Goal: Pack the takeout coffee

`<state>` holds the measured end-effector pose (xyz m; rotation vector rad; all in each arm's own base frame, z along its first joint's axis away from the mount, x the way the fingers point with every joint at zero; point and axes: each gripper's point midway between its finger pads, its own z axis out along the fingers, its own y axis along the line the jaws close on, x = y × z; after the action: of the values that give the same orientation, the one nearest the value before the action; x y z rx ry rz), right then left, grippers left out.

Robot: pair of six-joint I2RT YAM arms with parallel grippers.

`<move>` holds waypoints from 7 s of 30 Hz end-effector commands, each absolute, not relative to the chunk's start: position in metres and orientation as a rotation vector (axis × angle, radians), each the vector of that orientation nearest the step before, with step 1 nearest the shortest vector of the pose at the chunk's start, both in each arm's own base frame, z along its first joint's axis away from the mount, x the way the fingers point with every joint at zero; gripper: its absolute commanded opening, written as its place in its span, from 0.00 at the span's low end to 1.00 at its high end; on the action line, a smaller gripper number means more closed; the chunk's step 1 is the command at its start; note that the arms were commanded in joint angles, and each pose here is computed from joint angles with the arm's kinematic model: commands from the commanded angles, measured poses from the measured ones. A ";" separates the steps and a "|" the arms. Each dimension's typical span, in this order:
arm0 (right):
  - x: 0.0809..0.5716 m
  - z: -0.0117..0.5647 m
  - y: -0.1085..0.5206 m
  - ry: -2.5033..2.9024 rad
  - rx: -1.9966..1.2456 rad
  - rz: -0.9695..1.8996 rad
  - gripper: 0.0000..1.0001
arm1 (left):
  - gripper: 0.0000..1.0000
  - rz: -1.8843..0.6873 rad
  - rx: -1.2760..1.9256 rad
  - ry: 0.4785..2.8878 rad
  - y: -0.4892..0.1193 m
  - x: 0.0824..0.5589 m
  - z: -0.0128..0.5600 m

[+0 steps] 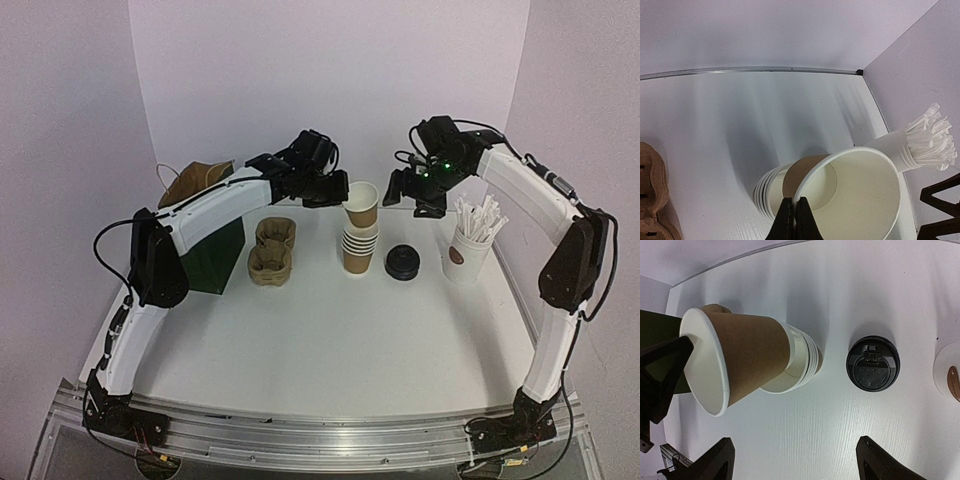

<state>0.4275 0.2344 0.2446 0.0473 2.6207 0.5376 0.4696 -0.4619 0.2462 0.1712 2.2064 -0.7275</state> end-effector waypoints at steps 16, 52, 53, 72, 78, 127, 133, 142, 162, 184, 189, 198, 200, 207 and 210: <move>0.402 0.269 0.196 2.553 -0.029 0.351 0.88 | 0.00 -0.693 0.468 2.342 -0.443 0.316 0.267; 0.462 0.101 0.210 2.841 -0.102 0.116 0.86 | 0.37 -0.549 0.542 2.519 -0.453 0.283 0.096; 0.464 0.097 0.211 2.846 -0.103 0.114 0.86 | 0.39 -0.541 0.541 2.522 -0.453 0.284 0.097; 0.498 0.093 0.233 2.792 -0.114 0.176 0.86 | 0.44 -0.463 0.470 2.432 -0.438 0.299 0.156; 0.499 0.093 0.214 2.776 -0.144 0.030 0.92 | 0.44 -0.491 0.454 2.391 -0.438 0.301 0.179; 0.491 0.091 0.189 2.767 -0.172 -0.153 0.98 | 0.63 -0.442 0.448 2.341 -0.438 0.312 0.193; 0.489 0.081 0.187 2.785 -0.176 -0.172 0.98 | 0.63 -0.434 0.458 2.340 -0.440 0.313 0.192; 0.491 0.077 0.186 2.791 -0.153 -0.155 0.95 | 0.63 -0.424 0.471 2.342 -0.443 0.315 0.190; 0.490 0.066 0.181 2.822 -0.118 -0.108 0.90 | 0.63 -0.412 0.486 2.340 -0.448 0.318 0.187; 0.491 0.099 0.182 2.767 -0.106 -0.064 0.83 | 0.63 -0.400 0.504 2.328 -0.450 0.321 0.190; 0.485 0.109 0.180 2.759 -0.085 -0.046 0.83 | 0.63 -0.397 0.501 2.323 -0.449 0.321 0.192; 0.473 0.123 0.179 2.755 -0.085 -0.016 0.82 | 0.63 -0.385 0.495 2.322 -0.443 0.320 0.192; 0.471 0.125 0.180 2.755 -0.084 -0.002 0.82 | 0.63 -0.382 0.492 2.320 -0.442 0.320 0.193; 0.459 0.143 0.190 2.763 -0.088 0.116 0.82 | 0.63 -0.357 0.479 2.315 -0.433 0.319 0.197; 0.444 0.155 0.192 2.783 -0.108 0.160 0.81 | 0.63 -0.325 0.461 2.311 -0.423 0.320 0.199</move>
<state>0.4653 0.1862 0.1114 -0.1049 2.8036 0.0343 0.3185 -0.4396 0.1711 0.4963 2.3625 -0.3532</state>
